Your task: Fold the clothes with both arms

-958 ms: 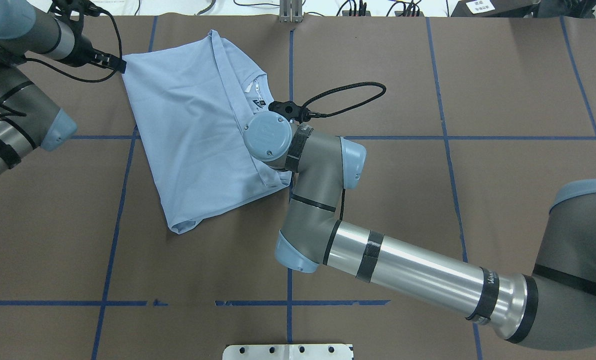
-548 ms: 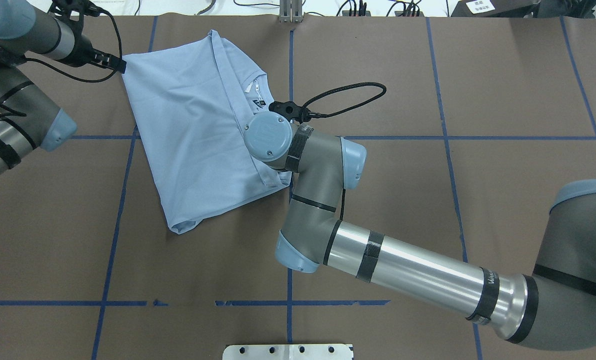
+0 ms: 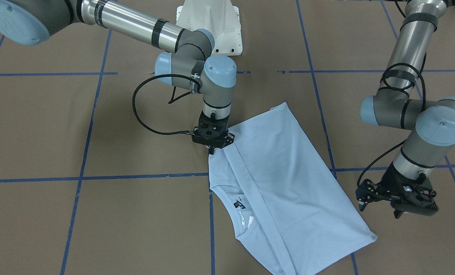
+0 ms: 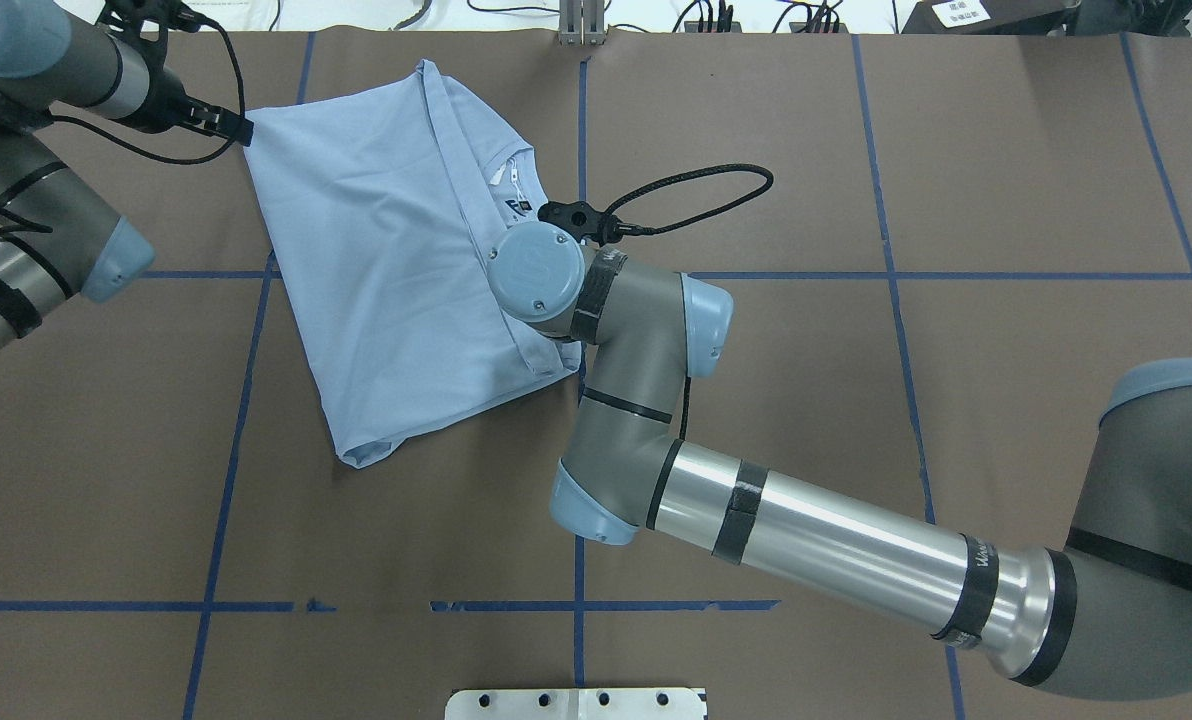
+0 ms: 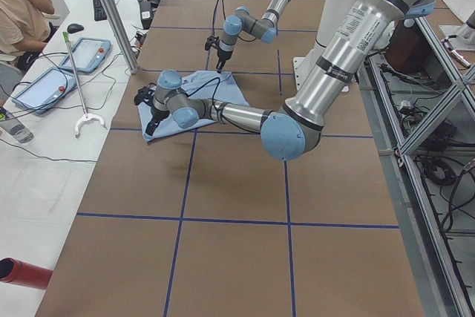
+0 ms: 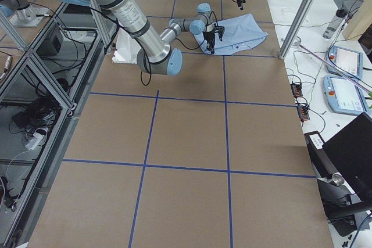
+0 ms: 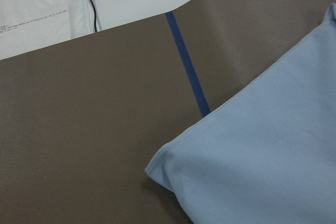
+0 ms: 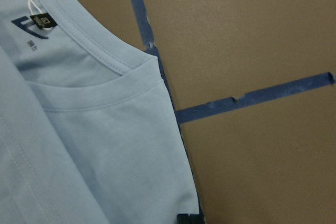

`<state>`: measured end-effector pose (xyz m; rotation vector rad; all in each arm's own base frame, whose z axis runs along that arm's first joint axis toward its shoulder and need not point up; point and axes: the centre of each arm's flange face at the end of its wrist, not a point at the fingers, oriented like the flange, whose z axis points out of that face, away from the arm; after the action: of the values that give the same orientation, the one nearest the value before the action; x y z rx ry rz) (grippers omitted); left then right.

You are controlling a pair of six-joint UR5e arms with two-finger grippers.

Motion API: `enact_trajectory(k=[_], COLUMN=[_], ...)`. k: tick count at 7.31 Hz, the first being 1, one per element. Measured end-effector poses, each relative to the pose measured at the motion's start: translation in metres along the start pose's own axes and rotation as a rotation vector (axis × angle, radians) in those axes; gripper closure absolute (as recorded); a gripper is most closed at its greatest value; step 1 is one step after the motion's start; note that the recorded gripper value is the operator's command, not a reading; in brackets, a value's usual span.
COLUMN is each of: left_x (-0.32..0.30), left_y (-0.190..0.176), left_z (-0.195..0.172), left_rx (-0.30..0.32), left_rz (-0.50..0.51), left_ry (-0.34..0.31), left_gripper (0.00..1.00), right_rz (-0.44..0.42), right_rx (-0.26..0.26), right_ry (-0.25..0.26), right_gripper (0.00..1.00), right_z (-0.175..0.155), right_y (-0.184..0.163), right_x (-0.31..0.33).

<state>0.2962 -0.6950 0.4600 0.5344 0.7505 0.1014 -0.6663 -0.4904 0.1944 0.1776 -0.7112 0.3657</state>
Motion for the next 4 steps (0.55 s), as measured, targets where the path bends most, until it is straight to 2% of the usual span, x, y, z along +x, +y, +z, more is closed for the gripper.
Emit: enact_trajectory(k=[4], left_x=[0.003], left_y=[-0.002], left_z=[-0.004], left_rx=[0.007], left_rz=[0.002], left_ry=[0.006], left_gripper=[0.0], right_rz=[-0.003], right_rx=[-0.003], right_ry=[-0.021], right_gripper=[1.0], right_z=[-0.009], right_y=[0.001], right_x=[0.013])
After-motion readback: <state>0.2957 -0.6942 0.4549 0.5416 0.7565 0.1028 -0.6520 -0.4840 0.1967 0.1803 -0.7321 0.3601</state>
